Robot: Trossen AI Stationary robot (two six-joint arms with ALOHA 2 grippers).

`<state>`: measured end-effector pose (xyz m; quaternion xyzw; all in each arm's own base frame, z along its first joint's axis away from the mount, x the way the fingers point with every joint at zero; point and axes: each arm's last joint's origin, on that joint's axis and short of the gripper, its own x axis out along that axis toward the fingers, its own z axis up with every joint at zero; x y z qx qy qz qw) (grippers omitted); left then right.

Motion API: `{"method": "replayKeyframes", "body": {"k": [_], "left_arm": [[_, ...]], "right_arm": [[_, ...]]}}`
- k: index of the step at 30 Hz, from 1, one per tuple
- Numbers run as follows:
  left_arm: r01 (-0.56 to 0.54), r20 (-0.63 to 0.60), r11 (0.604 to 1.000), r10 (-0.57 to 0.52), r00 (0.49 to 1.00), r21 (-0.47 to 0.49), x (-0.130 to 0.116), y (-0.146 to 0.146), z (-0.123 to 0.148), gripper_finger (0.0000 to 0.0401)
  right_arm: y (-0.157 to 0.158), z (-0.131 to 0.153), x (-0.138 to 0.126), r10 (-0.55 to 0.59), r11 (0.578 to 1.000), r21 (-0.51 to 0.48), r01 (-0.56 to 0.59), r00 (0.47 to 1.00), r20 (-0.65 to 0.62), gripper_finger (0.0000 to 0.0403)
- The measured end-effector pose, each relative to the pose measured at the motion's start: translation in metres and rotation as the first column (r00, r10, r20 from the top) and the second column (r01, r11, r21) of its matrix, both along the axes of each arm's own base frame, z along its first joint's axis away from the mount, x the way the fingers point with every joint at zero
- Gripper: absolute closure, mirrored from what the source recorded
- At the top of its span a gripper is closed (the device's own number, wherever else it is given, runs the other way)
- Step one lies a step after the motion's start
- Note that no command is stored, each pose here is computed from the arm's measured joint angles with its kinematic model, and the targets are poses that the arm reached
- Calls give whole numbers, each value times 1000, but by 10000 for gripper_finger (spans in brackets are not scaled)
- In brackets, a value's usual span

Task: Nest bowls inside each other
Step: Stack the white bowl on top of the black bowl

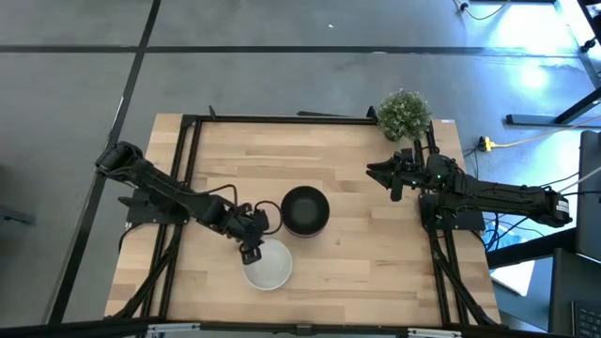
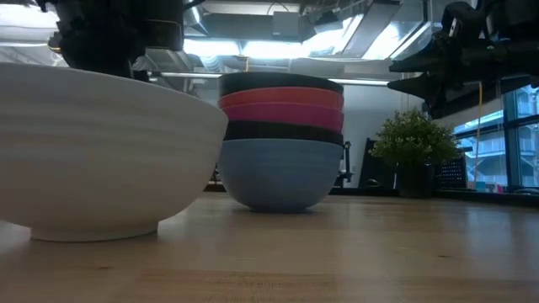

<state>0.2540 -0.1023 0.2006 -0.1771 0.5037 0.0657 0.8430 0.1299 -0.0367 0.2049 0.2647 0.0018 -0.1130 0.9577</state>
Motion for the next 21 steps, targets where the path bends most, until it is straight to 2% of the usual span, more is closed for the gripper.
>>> {"method": "replayKeyframes", "body": {"k": [5, 11, 21], "left_arm": [[13, -48, 1000, -13, 999, -12, -3, 1, -2, 300], [34, -69, 998, -38, 997, -55, -4, 0, -2, 300], [35, -77, 997, -40, 996, -70, -5, -1, -2, 311]], "right_arm": [[0, 0, 0, 1, 1000, -8, -1, 1000, -2, 244], [0, 0, 0, 1, 1000, -9, -1, 1000, -2, 244], [0, 0, 0, 0, 1000, -9, 0, 1000, -2, 244]]}}
